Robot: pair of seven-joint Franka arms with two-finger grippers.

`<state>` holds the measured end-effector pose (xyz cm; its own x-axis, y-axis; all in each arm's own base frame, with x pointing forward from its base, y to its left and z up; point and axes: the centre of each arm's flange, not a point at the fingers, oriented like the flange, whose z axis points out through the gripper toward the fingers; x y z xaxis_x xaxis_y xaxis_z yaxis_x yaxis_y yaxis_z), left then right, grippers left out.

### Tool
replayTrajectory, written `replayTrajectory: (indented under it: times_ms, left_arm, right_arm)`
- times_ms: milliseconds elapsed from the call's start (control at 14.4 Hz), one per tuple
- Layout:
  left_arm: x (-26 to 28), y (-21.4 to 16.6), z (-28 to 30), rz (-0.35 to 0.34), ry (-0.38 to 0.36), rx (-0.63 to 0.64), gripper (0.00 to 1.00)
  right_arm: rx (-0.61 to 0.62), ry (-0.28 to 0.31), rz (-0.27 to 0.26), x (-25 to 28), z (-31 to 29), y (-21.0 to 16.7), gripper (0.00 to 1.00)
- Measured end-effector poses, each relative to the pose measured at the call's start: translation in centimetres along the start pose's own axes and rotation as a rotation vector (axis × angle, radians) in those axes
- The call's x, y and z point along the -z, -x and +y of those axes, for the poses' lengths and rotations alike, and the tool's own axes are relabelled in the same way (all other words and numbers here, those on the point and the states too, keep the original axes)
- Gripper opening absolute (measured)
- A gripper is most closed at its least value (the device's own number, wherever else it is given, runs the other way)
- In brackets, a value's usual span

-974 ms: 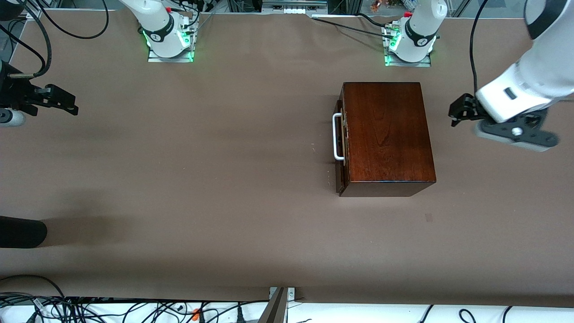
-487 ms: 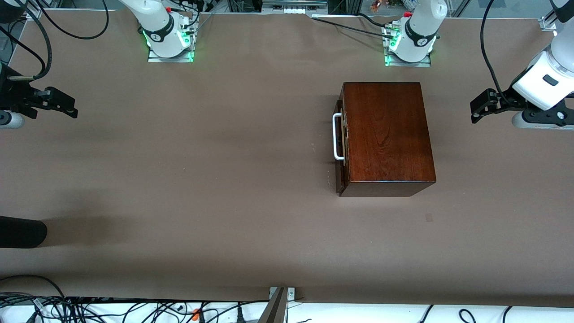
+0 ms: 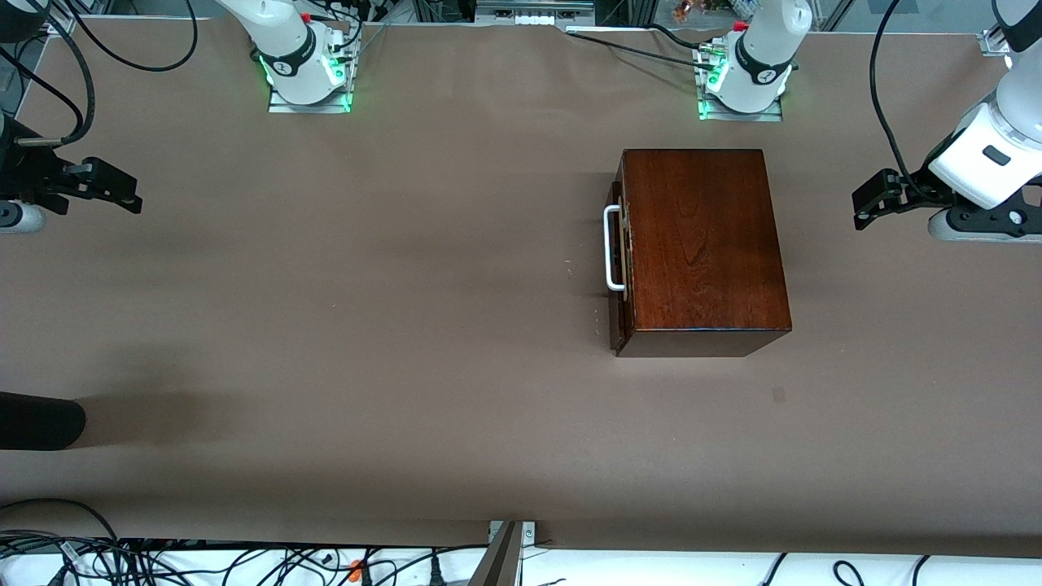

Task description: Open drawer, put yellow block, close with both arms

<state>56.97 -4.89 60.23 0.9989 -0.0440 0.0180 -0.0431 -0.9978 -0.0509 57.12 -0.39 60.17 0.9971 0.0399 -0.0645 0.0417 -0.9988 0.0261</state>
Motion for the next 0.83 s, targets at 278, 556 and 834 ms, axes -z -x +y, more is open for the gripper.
replayTrajectory:
  times_ms: [278,556,834]
  left_arm:
    - [0.11,0.01,0.71,0.003,0.001,-0.011,1.00]
    - [0.08,0.00,0.62,0.003,0.001,-0.008,1.00]
    - [0.09,0.01,0.76,0.003,0.001,-0.010,1.00]
  right_arm:
    - [0.000,-0.001,-0.013,-0.13,-0.01,0.14,1.00]
    - [0.000,-0.001,-0.014,-0.14,-0.01,0.13,1.00]
    - [0.000,-0.001,-0.014,-0.15,-0.01,0.13,1.00]
